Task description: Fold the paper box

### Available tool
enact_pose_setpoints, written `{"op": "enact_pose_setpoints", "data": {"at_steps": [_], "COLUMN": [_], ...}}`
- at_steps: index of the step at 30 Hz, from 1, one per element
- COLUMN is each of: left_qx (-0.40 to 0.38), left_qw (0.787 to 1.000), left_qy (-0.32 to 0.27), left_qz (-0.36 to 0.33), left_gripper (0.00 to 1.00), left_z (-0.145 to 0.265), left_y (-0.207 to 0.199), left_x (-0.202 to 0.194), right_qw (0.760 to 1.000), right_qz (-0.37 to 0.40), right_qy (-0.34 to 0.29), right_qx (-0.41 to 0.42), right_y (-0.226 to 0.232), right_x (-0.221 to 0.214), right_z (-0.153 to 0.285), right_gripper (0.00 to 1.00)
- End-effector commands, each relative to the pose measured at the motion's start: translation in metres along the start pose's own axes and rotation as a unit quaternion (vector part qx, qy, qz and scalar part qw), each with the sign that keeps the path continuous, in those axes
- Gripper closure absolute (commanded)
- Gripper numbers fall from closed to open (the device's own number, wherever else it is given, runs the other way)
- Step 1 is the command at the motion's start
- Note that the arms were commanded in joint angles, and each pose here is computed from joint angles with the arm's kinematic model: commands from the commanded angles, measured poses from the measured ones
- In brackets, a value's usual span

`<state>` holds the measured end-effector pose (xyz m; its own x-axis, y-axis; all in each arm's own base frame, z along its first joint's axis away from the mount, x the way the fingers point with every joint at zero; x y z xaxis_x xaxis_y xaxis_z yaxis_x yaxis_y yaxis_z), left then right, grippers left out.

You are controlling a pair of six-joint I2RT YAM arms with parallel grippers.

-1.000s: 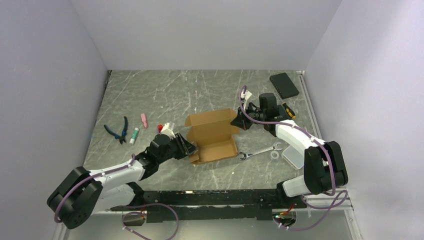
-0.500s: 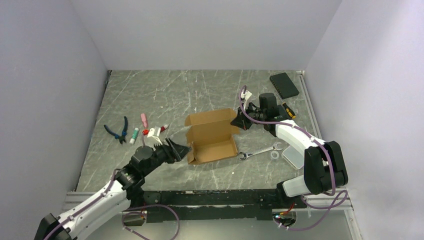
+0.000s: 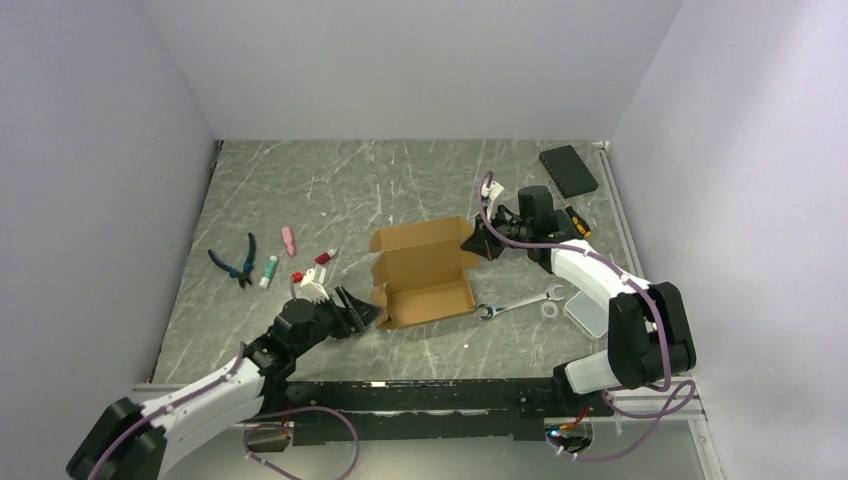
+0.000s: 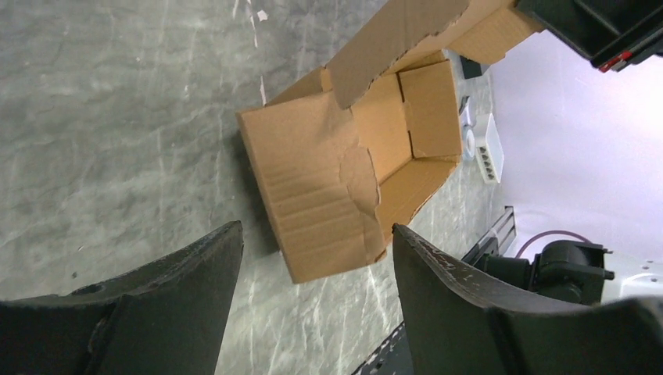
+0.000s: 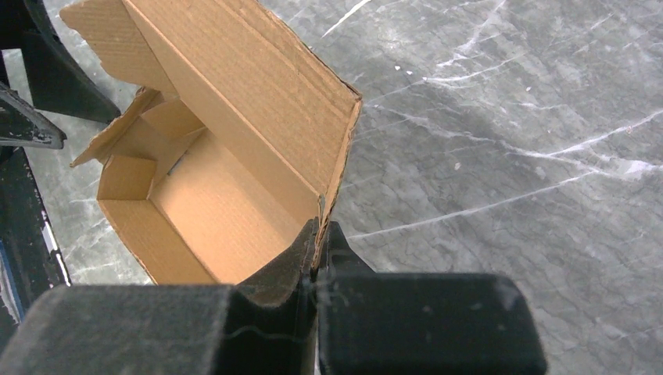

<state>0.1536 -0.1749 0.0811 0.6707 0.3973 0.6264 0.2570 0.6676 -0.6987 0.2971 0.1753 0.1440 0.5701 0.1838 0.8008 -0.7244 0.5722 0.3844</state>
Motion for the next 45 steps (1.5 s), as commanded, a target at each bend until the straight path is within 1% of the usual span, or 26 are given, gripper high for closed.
{"op": "enact_pose_setpoints", "data": {"at_steps": [1,12,19,26,31,38,45], "left_qx": [-0.050,-0.070,-0.086,-0.082,-0.081,-0.085,-0.101], "left_qw": [0.998,0.997,0.996,0.996,0.997,0.996,0.995], "left_qy": [-0.022,-0.026,-0.033,-0.022,-0.010,0.010,0.014], "left_qz": [0.013,0.018,0.015,0.007,0.010,0.015,0.021], "left_gripper": [0.25,0.22,0.24,0.25,0.29,0.38,0.40], "left_z": [-0.008,-0.023,-0.023,-0.026,-0.031,-0.043,-0.051], "left_y": [-0.010,-0.015,-0.023,-0.027,-0.028,-0.028,-0.033], "left_x": [0.004,0.007,0.013,0.016,0.014,0.010,0.010], "right_qw": [1.000,0.999,0.999,0.999,0.999,0.999,0.999], "right_qz": [0.023,0.025,0.025,0.025,0.024,0.024,0.024], "right_qy": [-0.018,-0.019,-0.019,-0.020,-0.019,-0.020,-0.019], "right_qx": [0.012,0.015,0.015,0.015,0.014,0.015,0.015], "right_y": [0.005,0.006,0.007,0.007,0.006,0.007,0.007], "right_x": [0.017,0.018,0.018,0.019,0.018,0.019,0.018], "right_z": [0.000,0.001,0.001,0.002,0.002,0.002,0.002], "right_gripper": [1.00,1.00,1.00,1.00,1.00,1.00,1.00]}}
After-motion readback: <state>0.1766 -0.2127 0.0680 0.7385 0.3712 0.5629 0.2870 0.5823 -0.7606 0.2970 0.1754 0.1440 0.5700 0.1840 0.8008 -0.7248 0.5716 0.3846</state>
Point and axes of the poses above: each gripper's point midway between its finger pads, its own z axis back along the fingers, its own y axis along the line the jaws close on, x = y × z, the point moved 4 cm from there along z, back along the fingers, and after that the axes turned 9 degrees about -z, right-handed, at the moved point
